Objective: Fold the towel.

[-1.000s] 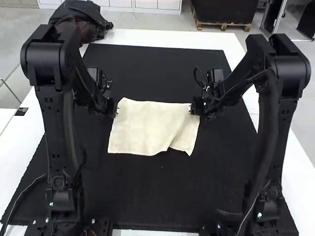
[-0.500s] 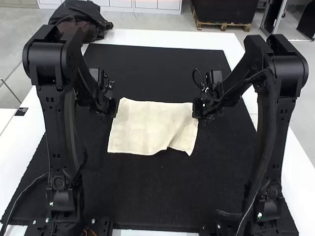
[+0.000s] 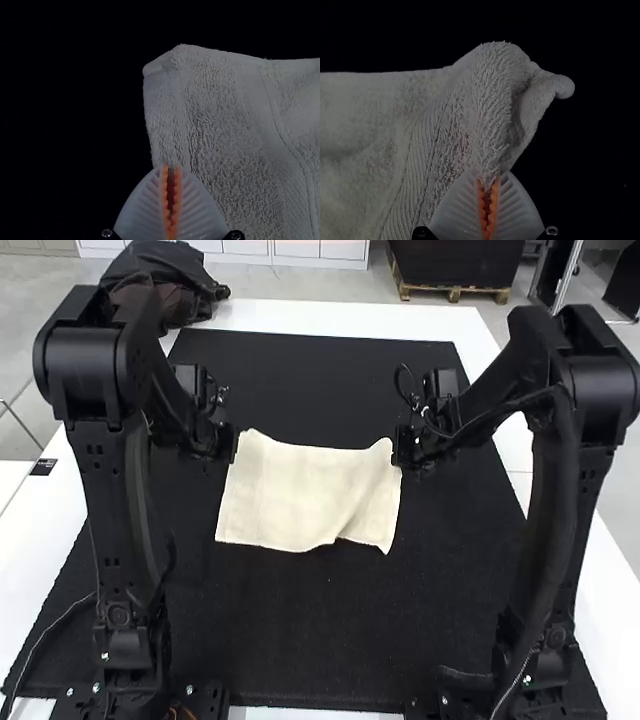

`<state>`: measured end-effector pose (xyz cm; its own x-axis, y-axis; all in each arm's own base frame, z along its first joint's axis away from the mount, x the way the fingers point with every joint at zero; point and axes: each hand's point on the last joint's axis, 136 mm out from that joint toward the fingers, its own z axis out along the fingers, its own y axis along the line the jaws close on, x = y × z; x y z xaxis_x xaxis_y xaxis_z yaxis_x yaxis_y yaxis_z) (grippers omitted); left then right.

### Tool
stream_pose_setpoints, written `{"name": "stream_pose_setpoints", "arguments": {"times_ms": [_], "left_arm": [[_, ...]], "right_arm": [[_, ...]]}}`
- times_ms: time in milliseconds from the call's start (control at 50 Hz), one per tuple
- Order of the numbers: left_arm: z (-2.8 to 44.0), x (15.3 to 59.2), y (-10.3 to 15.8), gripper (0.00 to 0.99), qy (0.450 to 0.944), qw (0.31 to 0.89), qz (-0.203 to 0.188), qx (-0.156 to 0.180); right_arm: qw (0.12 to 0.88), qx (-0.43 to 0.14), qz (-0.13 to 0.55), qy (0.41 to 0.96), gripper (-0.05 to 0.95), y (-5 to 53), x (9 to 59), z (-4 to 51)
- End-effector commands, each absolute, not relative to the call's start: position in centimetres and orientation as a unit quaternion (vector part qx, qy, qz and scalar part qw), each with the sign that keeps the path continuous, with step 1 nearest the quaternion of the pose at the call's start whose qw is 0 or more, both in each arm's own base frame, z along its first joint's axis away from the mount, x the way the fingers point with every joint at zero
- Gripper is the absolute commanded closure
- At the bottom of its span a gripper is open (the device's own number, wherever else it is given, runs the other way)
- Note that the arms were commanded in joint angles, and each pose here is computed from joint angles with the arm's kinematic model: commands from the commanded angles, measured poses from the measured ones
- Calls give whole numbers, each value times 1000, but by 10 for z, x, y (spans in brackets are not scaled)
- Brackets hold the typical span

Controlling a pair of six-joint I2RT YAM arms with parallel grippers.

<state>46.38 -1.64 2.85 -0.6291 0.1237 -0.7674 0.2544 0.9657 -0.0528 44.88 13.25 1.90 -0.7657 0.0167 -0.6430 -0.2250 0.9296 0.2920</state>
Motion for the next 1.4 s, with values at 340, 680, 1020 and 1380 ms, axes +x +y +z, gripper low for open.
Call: {"name": "stream_pose_setpoints", "arguments": {"times_ms": [340, 680, 1020, 1380], "left_arm": [[70, 470, -9, 975, 879, 459, -74, 101], [79, 470, 1, 975, 876, 467, -70, 93], [114, 470, -3, 975, 857, 500, -75, 99], [120, 457, -6, 975, 858, 497, -82, 102]], "right_arm": [[374, -70, 187, 906, 923, 124, 460, 52], [381, -76, 182, 903, 923, 117, 461, 63], [396, -91, 201, 891, 923, 126, 459, 96], [366, -115, 209, 899, 923, 130, 438, 88]]}}
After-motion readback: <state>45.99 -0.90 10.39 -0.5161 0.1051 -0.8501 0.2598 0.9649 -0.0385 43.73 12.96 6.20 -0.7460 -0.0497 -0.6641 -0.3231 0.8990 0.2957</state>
